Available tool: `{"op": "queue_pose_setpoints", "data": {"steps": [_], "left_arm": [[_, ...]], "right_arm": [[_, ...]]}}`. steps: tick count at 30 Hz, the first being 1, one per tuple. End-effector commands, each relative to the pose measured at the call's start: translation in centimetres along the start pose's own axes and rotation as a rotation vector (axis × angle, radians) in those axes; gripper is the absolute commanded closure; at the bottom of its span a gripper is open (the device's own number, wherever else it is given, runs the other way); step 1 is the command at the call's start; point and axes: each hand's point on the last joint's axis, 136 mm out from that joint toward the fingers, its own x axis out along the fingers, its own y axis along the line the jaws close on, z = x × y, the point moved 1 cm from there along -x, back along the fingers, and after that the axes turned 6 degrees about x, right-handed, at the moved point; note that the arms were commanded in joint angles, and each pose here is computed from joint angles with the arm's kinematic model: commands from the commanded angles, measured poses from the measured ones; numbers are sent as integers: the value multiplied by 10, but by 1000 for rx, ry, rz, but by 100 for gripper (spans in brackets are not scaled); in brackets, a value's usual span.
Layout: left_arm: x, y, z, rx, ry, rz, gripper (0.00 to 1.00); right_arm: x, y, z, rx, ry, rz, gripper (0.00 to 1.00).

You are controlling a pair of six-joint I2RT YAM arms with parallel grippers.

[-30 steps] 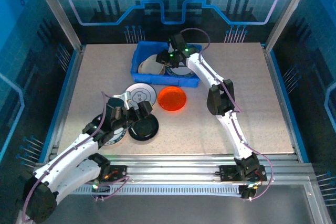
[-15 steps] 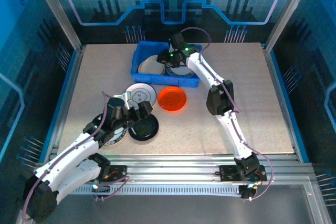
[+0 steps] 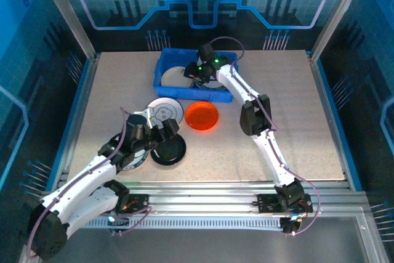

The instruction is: Place the plates into the plastic bin on the countertop

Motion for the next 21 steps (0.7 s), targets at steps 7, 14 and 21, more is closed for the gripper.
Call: {"op": "queue_pose_setpoints", "data": {"steps": [7,14,21], "left_arm": [[8,-6,6,22,-3,-23,1],[10,-11,11,48,-10,-33,1],[23,-15,22,71,-37,-37,1]], "right_arm": [[-32,10,11,-74,-54,-33,45],[-89,32,21,-150,-139,-13,49],[-182,48,1,-258,-268,77,49]]}}
